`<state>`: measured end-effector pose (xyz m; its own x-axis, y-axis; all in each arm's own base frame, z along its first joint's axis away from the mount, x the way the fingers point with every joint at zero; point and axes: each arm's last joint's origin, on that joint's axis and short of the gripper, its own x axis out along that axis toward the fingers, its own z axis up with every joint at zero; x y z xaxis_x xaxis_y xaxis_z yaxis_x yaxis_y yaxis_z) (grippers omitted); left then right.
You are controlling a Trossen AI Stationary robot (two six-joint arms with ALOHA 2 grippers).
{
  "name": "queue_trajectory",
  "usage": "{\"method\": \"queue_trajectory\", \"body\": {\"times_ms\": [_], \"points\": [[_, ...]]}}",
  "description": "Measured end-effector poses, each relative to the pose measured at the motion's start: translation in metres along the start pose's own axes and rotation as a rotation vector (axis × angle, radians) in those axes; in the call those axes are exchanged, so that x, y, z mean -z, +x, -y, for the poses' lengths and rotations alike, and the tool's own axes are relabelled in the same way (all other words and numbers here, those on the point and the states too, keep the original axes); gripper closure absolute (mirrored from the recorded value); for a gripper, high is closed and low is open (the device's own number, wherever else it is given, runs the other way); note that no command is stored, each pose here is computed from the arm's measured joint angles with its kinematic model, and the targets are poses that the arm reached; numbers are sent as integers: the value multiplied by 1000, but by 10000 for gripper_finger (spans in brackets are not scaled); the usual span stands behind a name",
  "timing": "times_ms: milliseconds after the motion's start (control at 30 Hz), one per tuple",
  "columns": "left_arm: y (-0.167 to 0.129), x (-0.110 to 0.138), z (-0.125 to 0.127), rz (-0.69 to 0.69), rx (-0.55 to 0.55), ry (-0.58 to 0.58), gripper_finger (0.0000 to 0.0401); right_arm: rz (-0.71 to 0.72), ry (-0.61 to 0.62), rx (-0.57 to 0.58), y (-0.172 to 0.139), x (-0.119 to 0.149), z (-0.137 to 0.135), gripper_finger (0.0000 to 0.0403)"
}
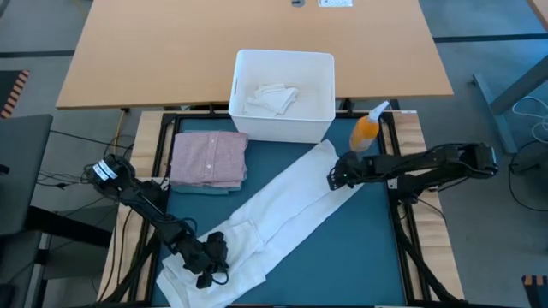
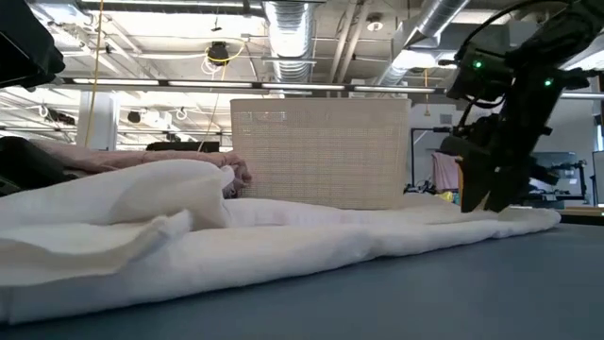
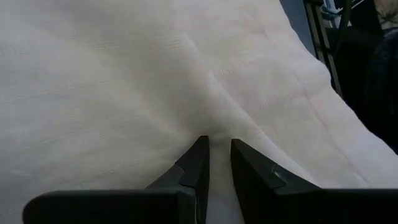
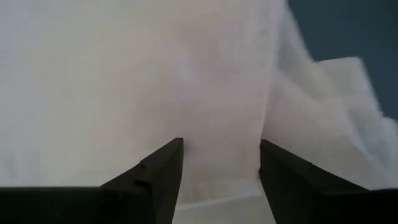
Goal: Fold Laundry from Bin
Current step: Fold the white shirt
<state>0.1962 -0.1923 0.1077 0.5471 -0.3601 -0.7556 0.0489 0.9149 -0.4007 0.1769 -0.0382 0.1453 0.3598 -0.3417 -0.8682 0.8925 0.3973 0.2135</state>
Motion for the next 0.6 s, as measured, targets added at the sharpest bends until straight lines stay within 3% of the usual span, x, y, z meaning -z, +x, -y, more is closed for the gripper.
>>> {"method": "queue_trajectory", "body": {"times_ms": [167, 267, 533, 600], "points": [[0, 0, 0, -2, -2, 6, 344, -24, -13, 18, 6, 3, -2, 178], [0, 1, 0, -4, -2, 7, 344, -38, -20, 42, 10, 5, -2, 204], [0, 1, 0, -19, 8, 2, 344, -23, -99, 61, 9, 3, -2, 373], [0, 2, 0, -27, 16, 2, 344, -12, -123, 57, 5, 1, -3, 386]]}}
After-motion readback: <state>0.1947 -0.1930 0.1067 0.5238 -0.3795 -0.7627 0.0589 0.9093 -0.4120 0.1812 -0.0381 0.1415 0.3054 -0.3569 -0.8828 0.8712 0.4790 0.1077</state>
